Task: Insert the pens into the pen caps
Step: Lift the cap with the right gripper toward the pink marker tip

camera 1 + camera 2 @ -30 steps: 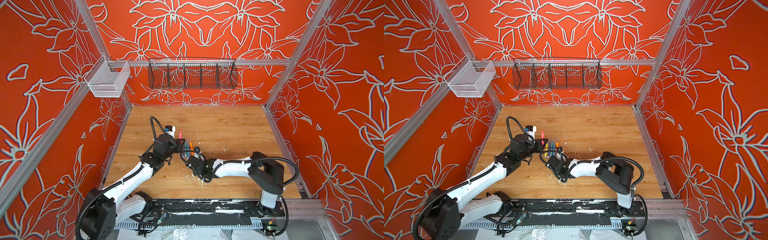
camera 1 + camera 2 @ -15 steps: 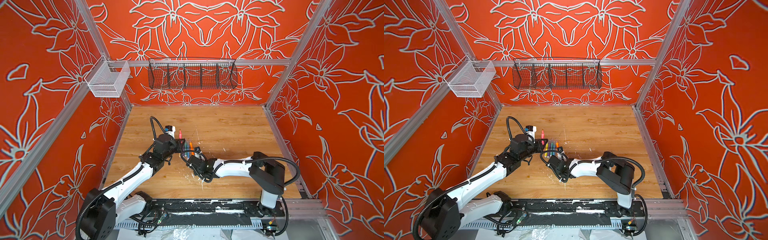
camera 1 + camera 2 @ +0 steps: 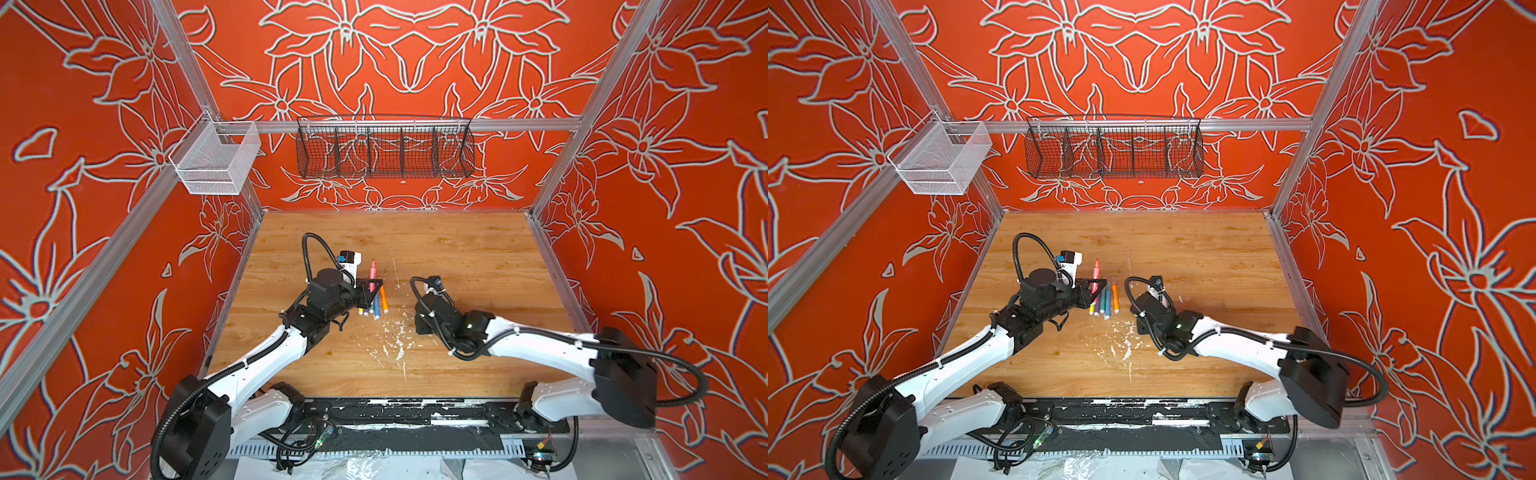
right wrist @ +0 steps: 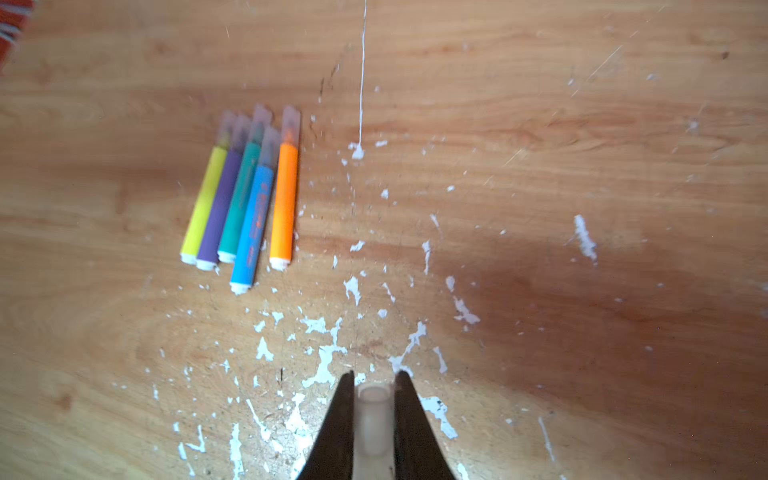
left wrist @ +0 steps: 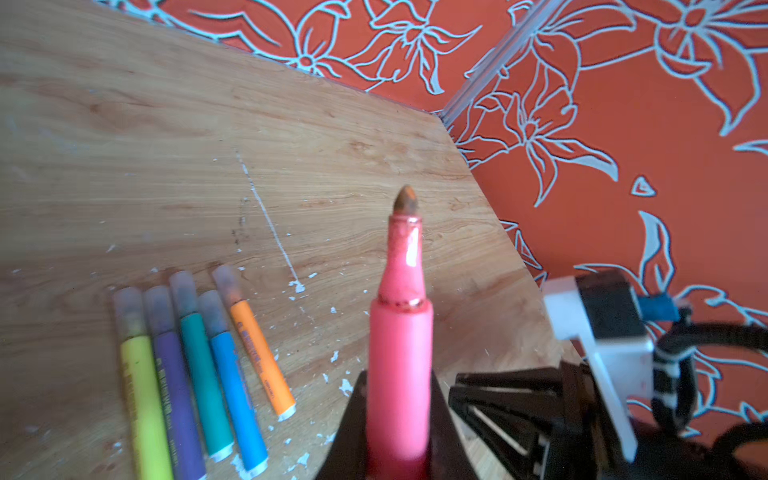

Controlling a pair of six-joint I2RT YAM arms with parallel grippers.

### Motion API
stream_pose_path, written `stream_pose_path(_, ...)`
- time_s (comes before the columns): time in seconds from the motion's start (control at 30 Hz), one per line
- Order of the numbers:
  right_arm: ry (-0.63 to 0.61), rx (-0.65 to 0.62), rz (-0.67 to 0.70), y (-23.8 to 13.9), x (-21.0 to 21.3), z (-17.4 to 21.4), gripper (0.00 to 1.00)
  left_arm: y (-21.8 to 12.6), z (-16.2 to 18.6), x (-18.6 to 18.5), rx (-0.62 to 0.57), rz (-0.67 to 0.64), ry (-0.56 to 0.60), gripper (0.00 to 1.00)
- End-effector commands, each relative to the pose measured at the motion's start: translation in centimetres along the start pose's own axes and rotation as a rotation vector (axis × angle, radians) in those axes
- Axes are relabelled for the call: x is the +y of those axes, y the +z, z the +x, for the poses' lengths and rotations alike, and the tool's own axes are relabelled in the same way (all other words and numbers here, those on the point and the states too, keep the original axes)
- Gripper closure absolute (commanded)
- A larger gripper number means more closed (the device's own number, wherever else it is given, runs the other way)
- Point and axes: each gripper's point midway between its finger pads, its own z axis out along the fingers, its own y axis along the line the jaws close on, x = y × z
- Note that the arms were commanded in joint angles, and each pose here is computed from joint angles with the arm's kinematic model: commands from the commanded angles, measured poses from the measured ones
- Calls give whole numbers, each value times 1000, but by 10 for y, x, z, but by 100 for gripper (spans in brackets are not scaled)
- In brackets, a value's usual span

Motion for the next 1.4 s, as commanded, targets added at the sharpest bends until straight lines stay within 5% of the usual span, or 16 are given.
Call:
stream_pose_path(0.0,58,-100,-31,-23,-6,-26,100,-3,0,-43,-19,133,141,100)
stream_pose_path(0.2,113,-294,-158,-85,3,-82,100,-12,16,-91,-17,249,314,100)
stream_pose_path(0.47,138,-463,-397,-147,32,-128,100,-20,22,-105,-36,310,357,100)
stream_pose_path(0.77,110,-522,-558,-153,74,-148,100,-22,25,-112,-35,348,365,100)
stream_pose_path(1.37,142,-569,-647,-155,100,-166,100,-21,26,-111,-35,350,360,100)
